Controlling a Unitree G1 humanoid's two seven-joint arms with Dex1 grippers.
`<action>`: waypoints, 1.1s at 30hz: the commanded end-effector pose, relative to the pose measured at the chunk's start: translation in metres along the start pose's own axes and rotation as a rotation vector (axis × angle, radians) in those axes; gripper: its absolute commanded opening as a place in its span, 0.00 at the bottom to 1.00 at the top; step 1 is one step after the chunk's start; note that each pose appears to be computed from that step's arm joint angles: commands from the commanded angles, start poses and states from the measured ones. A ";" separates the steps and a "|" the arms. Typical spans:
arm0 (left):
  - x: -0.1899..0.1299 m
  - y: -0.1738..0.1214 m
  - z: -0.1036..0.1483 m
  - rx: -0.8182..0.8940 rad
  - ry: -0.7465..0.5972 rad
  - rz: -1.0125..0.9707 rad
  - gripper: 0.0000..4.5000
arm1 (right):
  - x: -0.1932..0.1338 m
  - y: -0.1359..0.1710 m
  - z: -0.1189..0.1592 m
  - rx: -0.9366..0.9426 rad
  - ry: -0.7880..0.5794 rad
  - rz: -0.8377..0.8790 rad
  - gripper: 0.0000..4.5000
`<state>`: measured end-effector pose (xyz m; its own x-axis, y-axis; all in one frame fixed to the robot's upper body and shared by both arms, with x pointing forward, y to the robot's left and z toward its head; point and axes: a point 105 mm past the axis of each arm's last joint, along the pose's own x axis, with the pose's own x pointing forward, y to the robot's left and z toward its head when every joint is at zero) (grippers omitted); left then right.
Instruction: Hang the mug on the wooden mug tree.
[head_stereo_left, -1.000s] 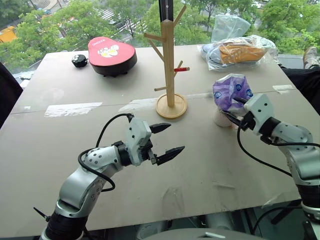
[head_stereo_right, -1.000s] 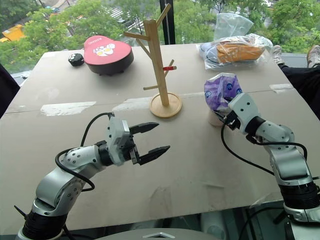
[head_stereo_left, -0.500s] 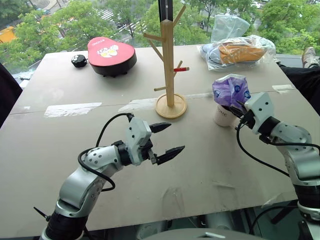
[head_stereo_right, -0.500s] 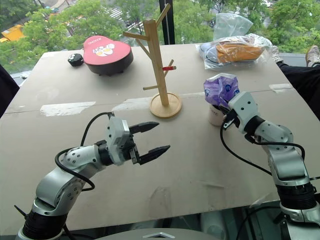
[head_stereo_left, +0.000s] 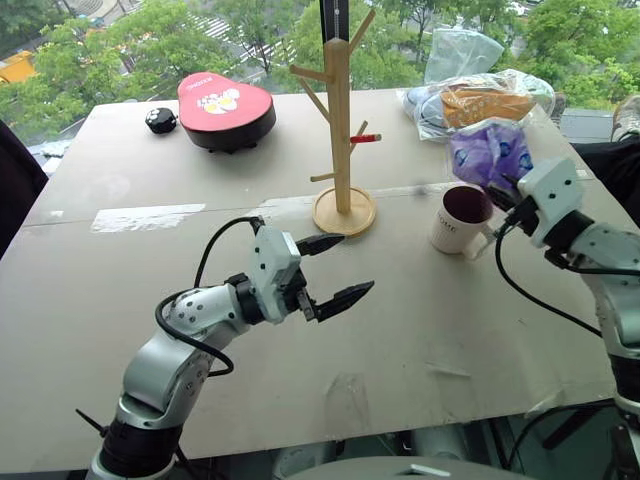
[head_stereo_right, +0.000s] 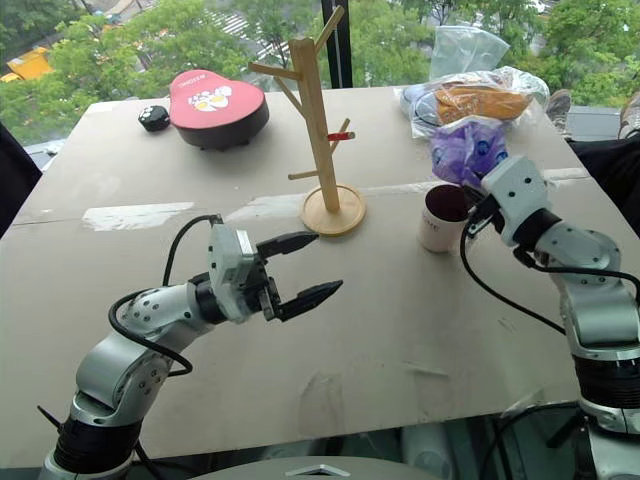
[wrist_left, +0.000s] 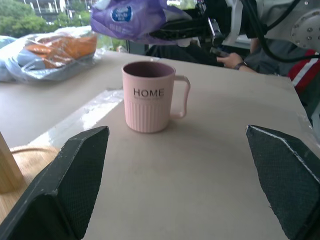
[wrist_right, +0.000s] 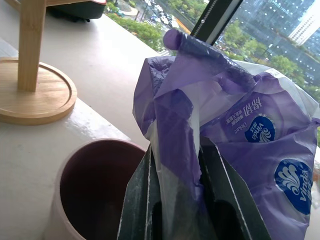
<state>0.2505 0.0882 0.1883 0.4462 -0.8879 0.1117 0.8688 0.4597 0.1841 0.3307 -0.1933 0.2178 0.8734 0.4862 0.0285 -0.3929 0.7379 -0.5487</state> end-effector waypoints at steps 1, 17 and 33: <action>0.005 0.004 0.022 0.058 -0.080 0.003 1.00 | -0.009 -0.015 0.010 -0.027 -0.021 -0.042 0.00; 0.042 -0.020 0.035 0.028 -0.110 -0.173 1.00 | -0.090 -0.070 -0.113 0.075 0.473 -0.316 0.29; 0.033 -0.021 0.005 0.013 0.059 -0.213 1.00 | -0.059 -0.001 -0.046 0.286 0.235 -0.044 0.97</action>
<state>0.2481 0.0491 0.1946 0.2696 -0.9626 0.0249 0.9426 0.2692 0.1975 0.3027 -0.2680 0.1789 0.9541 0.2648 -0.1399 -0.2977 0.8891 -0.3476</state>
